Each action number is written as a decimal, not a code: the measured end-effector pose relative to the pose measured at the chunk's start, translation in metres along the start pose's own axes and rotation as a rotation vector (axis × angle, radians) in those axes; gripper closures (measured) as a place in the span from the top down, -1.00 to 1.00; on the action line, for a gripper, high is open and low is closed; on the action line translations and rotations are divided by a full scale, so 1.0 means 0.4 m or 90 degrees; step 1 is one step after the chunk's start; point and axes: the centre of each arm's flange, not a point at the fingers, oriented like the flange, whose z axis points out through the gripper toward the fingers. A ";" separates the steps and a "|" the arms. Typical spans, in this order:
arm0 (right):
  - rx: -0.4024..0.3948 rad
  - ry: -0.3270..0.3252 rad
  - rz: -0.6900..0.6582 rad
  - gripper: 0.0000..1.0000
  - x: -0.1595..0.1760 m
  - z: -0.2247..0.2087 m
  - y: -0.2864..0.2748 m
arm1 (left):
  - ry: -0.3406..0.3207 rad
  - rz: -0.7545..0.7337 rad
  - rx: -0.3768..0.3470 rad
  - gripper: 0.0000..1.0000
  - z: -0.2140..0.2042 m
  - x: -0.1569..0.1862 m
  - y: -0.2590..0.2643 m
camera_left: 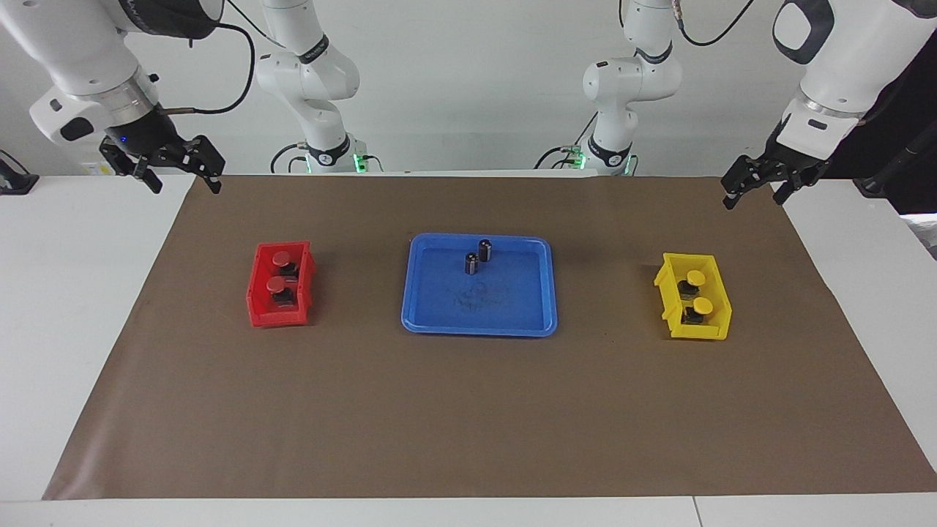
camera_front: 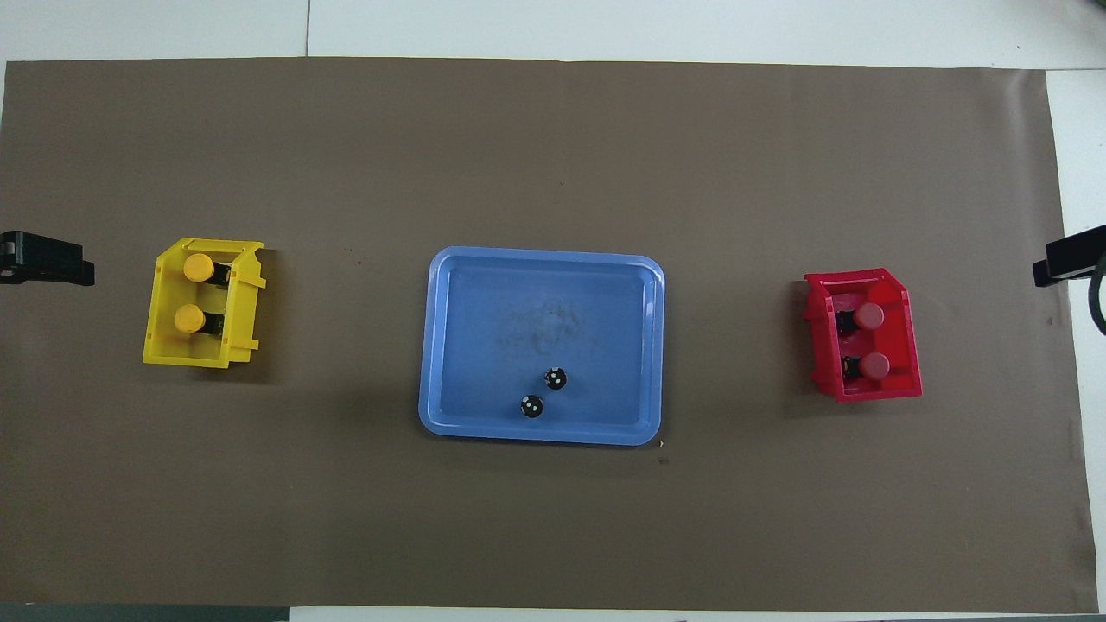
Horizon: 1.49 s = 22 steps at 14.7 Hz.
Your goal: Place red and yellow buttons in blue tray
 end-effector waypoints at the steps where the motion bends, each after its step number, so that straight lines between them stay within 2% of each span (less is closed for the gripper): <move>1: 0.000 0.000 0.000 1.00 0.000 0.000 0.000 | 0.000 0.000 0.000 1.00 0.000 0.000 0.000; 12: 0.001 -0.009 -0.004 1.00 0.001 0.017 -0.008 | 0.000 0.000 0.000 1.00 0.000 0.000 0.000; 13: 0.004 -0.004 -0.005 1.00 0.005 0.026 -0.012 | 0.000 0.000 0.000 1.00 0.000 0.000 0.000; 16: 0.025 0.062 -0.017 1.00 0.026 0.110 -0.059 | 0.000 0.000 0.000 1.00 0.000 0.000 0.000; 18: 0.027 0.087 -0.019 0.93 0.026 0.200 -0.100 | 0.000 0.000 0.000 1.00 0.000 0.000 0.000; 19: 0.027 0.087 -0.022 0.79 0.027 0.244 -0.117 | 0.000 0.000 0.000 1.00 0.000 0.000 0.000; 20: 0.027 0.082 -0.023 0.79 0.029 0.287 -0.129 | 0.000 0.000 0.000 1.00 0.000 0.000 0.000; 22: 0.027 0.075 -0.021 0.50 0.043 0.378 -0.132 | 0.000 0.000 0.000 1.00 0.000 0.000 0.000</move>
